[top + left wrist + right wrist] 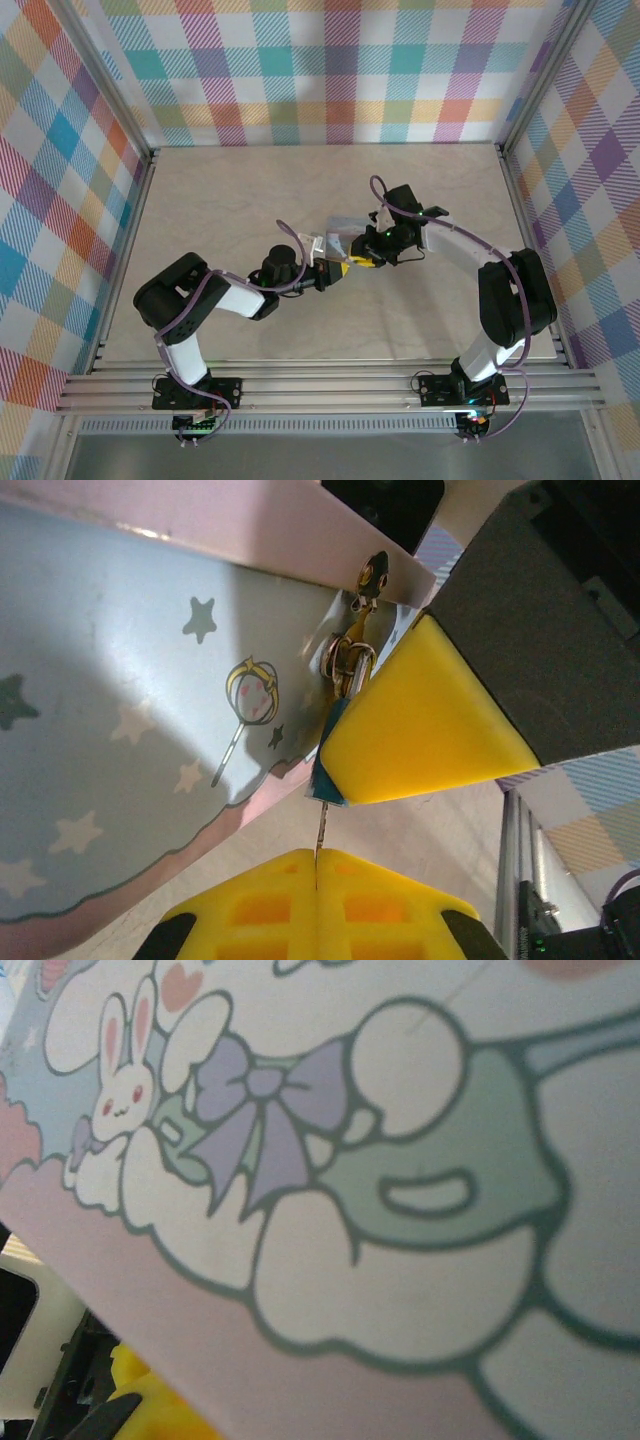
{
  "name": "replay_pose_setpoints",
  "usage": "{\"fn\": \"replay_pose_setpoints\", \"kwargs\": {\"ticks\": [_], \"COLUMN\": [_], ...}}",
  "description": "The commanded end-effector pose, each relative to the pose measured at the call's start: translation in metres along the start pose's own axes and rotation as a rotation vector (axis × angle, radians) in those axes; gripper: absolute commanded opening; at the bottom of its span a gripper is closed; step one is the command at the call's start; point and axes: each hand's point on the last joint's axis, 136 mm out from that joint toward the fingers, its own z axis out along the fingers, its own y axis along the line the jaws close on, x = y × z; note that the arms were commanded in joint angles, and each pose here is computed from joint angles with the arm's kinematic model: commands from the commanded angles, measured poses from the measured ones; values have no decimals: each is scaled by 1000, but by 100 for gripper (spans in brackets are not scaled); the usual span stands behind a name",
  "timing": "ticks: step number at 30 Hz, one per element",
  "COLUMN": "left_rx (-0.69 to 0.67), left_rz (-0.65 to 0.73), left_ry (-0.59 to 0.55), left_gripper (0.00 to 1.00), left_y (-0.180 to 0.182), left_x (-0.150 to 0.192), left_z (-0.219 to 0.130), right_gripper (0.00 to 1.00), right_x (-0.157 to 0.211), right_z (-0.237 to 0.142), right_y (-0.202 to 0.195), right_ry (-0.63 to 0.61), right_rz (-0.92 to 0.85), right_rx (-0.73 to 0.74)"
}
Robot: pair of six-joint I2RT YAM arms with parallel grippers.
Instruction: Unlock the padlock with the key
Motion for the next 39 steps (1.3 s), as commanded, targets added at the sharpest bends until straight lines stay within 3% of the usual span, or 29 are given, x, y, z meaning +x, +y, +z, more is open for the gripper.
{"fn": "replay_pose_setpoints", "kwargs": {"ticks": [1,5,12,20,24,33,39], "left_rx": [239,69,-31,162,251,258,46], "left_rz": [276,479,593,294,224,168,224], "left_ry": [-252,-210,-274,-268,-276,-254,-146], "left_gripper": [0,0,0,0,0,0,0], "left_y": [-96,-98,-100,-83,-87,-77,-35], "left_x": [-67,-40,-44,-72,-83,-74,-44], "left_z": [3,13,4,-1,-3,12,10], "right_gripper": [0,0,0,0,0,0,0], "right_x": [25,25,26,27,31,21,-2], "right_z": [13,11,11,10,14,16,8], "right_y": [0,3,0,-24,-33,-13,-14], "right_ry": [116,121,134,101,115,72,-45], "right_rz": [23,50,76,23,4,16,37], "right_rx": [-4,-5,19,154,216,107,82]}}
